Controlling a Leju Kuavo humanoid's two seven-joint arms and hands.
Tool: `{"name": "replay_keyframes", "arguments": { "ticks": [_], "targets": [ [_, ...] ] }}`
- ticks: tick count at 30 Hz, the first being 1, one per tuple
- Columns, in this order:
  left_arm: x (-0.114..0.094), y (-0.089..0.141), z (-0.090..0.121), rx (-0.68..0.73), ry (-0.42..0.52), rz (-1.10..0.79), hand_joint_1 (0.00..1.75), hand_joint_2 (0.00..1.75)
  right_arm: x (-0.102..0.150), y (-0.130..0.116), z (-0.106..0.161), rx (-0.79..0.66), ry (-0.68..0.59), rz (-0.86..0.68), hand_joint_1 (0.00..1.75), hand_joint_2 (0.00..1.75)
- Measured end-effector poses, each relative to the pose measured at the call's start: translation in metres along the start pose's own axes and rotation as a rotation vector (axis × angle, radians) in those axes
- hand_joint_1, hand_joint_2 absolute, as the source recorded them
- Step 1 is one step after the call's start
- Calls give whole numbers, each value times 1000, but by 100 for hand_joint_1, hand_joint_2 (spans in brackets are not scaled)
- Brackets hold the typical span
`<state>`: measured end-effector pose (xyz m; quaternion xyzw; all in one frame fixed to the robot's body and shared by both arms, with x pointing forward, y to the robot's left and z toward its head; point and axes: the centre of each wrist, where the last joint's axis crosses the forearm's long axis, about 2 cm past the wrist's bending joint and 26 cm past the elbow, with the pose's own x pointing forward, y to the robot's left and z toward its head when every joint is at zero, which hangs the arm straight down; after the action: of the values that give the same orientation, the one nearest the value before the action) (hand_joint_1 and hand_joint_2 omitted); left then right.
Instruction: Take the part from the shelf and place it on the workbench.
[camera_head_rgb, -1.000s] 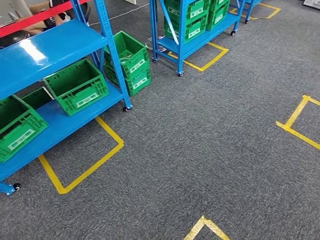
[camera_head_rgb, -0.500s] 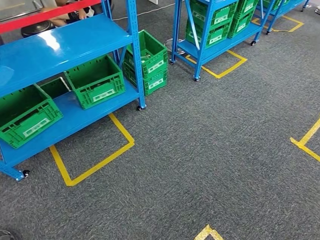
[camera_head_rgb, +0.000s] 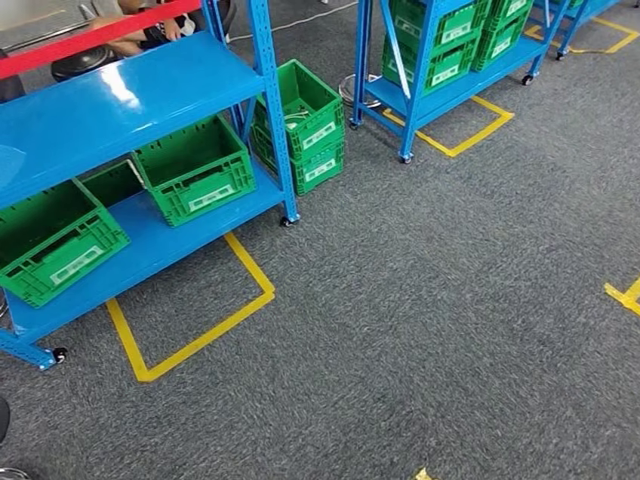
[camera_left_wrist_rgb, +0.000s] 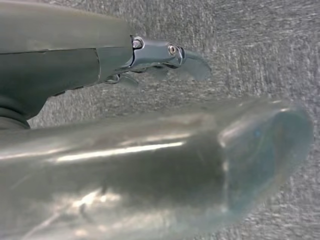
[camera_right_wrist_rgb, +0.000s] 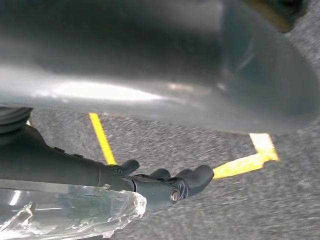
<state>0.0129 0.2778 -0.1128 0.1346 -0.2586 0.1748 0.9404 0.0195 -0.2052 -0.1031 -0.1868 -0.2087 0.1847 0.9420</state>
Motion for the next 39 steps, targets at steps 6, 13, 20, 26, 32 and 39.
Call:
{"name": "replay_keyframes", "arguments": {
  "ticks": [6,13,20,26,32,39],
  "targets": [
    [-2,2,1,-5,3,-17,0,0,-1,1,1,-1,-17,-6,0,0],
    [-1,2,0,-14,-1,-28,0,0,-7,2,3,-5,-24,-20,0,0],
    [1,4,-2,-16,-1,-31,0,0,-10,0,3,-9,-12,-29,0,0],
    [1,6,-2,-15,4,-32,0,0,-10,-1,2,-9,-9,-28,0,0],
    [1,5,-2,-13,11,-24,0,0,-10,0,3,-10,-8,-24,0,0],
    [0,5,-1,-15,12,-17,0,0,-10,0,2,3,-22,-34,0,0]
  ]
}}
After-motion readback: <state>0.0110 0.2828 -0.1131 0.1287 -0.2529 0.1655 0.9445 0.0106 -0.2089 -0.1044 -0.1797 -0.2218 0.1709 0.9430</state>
